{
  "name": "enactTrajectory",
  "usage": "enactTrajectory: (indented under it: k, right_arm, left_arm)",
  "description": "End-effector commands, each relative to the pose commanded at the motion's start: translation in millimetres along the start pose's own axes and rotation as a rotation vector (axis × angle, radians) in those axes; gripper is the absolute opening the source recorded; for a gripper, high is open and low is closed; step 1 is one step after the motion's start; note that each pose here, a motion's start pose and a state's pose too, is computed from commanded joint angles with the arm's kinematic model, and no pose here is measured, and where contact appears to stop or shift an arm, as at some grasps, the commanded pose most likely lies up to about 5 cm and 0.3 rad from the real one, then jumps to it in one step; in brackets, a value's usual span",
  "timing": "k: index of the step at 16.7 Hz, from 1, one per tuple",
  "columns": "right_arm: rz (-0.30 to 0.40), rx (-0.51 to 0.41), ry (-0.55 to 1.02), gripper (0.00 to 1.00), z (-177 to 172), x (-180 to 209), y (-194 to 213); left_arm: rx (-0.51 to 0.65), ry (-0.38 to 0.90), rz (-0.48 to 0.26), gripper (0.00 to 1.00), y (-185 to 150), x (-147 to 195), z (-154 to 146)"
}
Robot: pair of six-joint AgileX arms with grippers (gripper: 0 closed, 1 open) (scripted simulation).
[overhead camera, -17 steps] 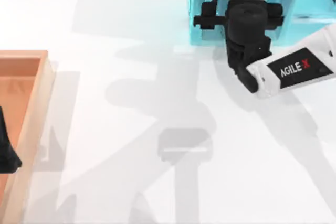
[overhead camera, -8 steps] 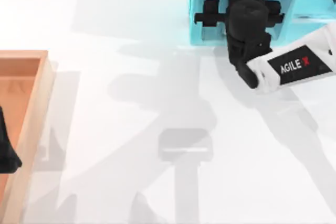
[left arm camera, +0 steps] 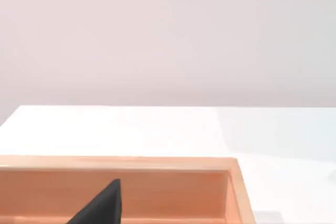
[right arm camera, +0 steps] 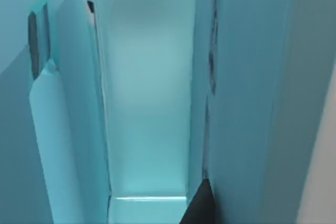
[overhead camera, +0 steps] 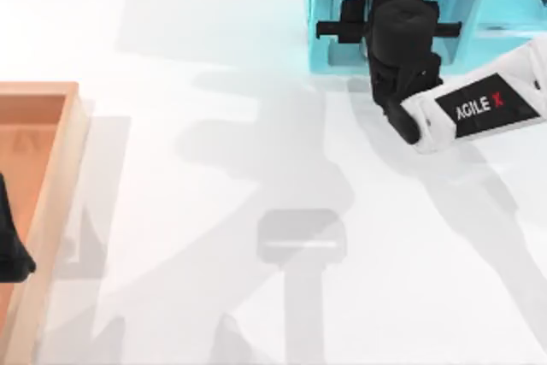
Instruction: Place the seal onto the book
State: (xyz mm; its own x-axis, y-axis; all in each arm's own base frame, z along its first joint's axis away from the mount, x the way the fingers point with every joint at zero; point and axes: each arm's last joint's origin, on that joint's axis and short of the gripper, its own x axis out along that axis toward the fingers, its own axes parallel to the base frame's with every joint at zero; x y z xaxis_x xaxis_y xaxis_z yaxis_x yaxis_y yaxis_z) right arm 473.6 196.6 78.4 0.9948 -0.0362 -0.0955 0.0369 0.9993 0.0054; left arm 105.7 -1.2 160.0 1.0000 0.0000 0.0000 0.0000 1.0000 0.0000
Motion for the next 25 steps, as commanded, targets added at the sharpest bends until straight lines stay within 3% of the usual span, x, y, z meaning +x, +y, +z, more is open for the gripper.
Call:
enactTrajectory:
  k: [2,3,14,19,22,25]
  right_arm:
    - [0.0,0.0,0.0,0.02,0,0,0]
    - [0.0,0.0,0.0,0.0,0,0,0]
    - [0.0,-0.003,0.003,0.0,10,-7,4]
    - [-0.008,-0.016,0.009,0.0,77,-59,16]
    - [-0.007,0.001,-0.017,0.0,135,-114,15]
    - [-0.003,0.013,-0.025,0.0,170,-170,7]
  left_arm:
    - [0.0,0.0,0.0,1.0,0,0,0]
    - [0.0,0.0,0.0,1.0,0,0,0]
    - [0.0,0.0,0.0,1.0,0,0,0]
    - [0.0,0.0,0.0,1.0,0,0,0]
    - [0.0,0.0,0.0,1.0,0,0,0]
    - [0.0,0.0,0.0,1.0,0,0,0]
